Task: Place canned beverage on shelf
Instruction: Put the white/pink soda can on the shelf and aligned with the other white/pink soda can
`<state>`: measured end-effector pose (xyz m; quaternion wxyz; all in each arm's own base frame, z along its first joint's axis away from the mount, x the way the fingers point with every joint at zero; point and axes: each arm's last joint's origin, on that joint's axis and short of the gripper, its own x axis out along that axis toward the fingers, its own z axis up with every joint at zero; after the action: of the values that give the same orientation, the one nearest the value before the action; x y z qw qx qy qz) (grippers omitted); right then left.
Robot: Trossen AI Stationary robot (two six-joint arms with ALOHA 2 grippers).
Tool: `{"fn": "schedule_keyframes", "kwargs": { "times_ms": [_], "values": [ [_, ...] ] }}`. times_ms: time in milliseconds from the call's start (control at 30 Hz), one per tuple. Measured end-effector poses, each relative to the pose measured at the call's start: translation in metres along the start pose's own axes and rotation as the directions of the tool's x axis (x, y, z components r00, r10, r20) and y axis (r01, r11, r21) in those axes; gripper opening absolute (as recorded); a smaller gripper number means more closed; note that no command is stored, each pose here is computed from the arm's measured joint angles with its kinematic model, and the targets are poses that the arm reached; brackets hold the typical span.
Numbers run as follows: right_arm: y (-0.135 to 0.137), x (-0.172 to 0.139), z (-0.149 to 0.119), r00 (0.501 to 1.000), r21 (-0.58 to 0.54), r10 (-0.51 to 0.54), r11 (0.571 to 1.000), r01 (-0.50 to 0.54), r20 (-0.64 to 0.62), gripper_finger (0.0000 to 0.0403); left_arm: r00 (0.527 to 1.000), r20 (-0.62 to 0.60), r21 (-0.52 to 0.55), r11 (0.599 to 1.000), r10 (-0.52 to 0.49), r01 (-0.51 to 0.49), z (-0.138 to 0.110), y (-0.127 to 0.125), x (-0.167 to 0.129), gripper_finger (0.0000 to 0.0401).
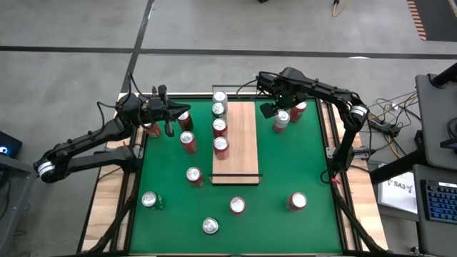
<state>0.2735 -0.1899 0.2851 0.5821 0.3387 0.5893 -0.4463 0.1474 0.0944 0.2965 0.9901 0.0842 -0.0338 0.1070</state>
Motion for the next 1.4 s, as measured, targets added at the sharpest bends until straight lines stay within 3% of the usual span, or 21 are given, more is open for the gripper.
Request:
{"fn": "schedule_keyframes", "kwargs": {
  "times_ms": [300, 567, 833, 933, 1067, 1400],
  "values": [
    [0.0031, 0.0, -0.0018, 0.993, 0.043, 0.101, 0.994, -0.098, -0.065, 0.026, 1.0, 0.0, 0.0, 1.0, 0.0, 0.0, 0.0, 0.0, 0.0, 0.0],
    [0.0013, 0.0006, -0.0021, 0.997, 0.049, 0.055, 0.997, -0.053, -0.051, 0.0257, 1.0, 0.0, 0.0, 1.0, 0.0, 0.0, 0.0, 0.0, 0.0, 0.0],
    [0.0038, 0.0011, 0.0001, 0.997, 0.023, 0.07, 0.997, -0.069, -0.028, 0.0175, 1.0, -0.001, 0.0, 1.0, 0.0, 0.0, -0.0001, 0.0, 0.0, 0.0],
    [0.0038, 0.0011, -0.0001, 0.996, 0.03, 0.077, 0.997, -0.076, -0.034, 0.0163, 1.0, -0.001, 0.0, 1.0, 0.0, 0.0, -0.0001, 0.0, 0.0, 0.0],
    [0.0038, 0.0012, -0.0002, 0.997, 0.01, 0.076, 0.997, -0.075, -0.035, 0.0186, 1.0, -0.001, 0.0, 1.0, 0.0, 0.0, -0.0001, 0.0, 0.0, 0.0],
    [0.002, 0.0031, -0.0033, 0.996, 0.037, 0.053, 0.998, -0.051, -0.067, 0.0293, 1.0, -0.004, 0.002, 1.0, -0.001, 0.001, -0.0005, 0.0, 0.0001, 0.0]
  ]
}}
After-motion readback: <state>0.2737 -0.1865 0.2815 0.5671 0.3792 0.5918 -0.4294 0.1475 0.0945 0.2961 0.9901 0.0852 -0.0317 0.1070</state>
